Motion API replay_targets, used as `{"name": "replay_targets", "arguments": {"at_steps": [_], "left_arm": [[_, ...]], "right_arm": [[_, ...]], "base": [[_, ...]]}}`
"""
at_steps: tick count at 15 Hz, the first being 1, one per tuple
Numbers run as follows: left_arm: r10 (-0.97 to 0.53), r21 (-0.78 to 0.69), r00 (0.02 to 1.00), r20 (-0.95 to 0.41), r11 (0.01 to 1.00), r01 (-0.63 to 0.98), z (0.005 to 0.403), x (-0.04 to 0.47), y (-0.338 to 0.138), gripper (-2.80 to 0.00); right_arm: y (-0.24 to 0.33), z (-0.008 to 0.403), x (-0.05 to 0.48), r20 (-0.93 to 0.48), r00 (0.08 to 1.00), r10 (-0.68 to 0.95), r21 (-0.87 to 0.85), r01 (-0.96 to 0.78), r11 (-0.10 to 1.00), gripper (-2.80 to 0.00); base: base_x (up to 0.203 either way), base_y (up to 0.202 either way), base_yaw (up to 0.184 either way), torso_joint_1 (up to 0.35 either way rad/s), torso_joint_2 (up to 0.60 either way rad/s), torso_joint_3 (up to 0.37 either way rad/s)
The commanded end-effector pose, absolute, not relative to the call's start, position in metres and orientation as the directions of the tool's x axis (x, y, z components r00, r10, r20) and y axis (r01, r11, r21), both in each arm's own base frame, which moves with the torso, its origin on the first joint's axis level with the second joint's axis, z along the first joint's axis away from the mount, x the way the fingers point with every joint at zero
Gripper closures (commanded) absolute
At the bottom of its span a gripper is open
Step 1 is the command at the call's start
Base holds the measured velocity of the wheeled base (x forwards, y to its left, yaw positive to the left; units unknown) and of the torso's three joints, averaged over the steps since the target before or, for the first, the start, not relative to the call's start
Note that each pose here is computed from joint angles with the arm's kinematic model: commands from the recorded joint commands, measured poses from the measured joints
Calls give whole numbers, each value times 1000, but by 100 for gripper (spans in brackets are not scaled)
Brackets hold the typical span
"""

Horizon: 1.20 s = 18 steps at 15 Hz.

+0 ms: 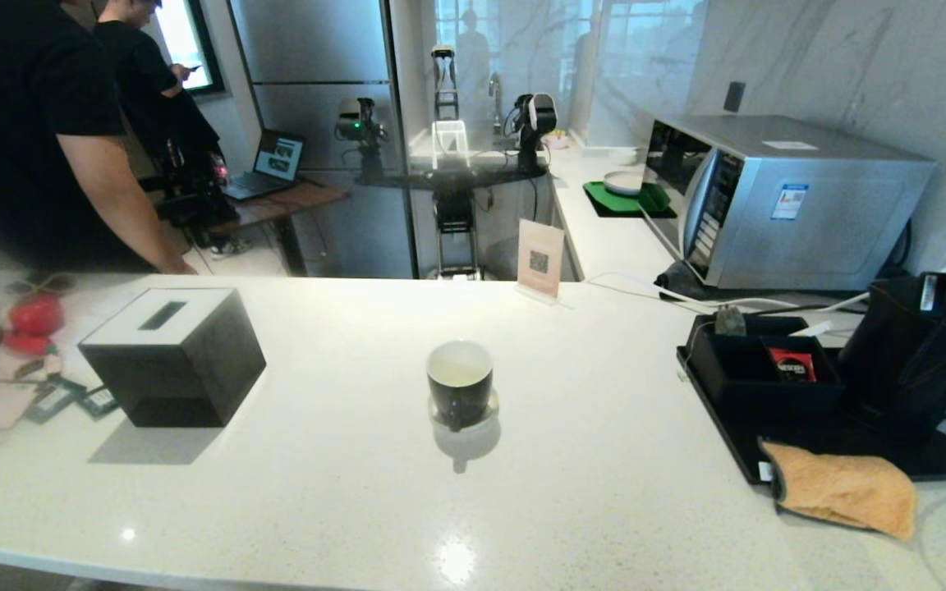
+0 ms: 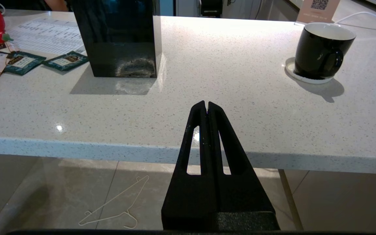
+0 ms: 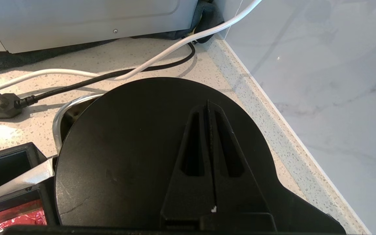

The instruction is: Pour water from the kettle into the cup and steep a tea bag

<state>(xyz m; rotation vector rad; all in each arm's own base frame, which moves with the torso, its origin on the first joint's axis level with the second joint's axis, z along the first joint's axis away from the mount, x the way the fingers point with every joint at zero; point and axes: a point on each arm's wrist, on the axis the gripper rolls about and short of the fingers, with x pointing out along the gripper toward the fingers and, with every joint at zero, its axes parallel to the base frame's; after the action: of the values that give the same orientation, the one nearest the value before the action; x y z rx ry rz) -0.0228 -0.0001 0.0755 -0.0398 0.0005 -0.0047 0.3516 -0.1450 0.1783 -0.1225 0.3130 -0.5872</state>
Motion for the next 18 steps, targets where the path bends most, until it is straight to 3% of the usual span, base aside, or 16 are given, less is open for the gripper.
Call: {"name": "replay_targets", "arguments": {"at_steps": [1,18], "left_arm": [[-5,-40,1000,-2,999,5,76,-23,0,0],[-3,-40,1000,-2,999,3,76,-23,0,0]], "right_arm": [[-144,184,350,-235,791,-565,-200,530,824,0],[-131,228,323,-132,839,-528,-171,506,846,0]], "base": [[0,0,0,0,0,0],[0,0,0,0,0,0]]}}
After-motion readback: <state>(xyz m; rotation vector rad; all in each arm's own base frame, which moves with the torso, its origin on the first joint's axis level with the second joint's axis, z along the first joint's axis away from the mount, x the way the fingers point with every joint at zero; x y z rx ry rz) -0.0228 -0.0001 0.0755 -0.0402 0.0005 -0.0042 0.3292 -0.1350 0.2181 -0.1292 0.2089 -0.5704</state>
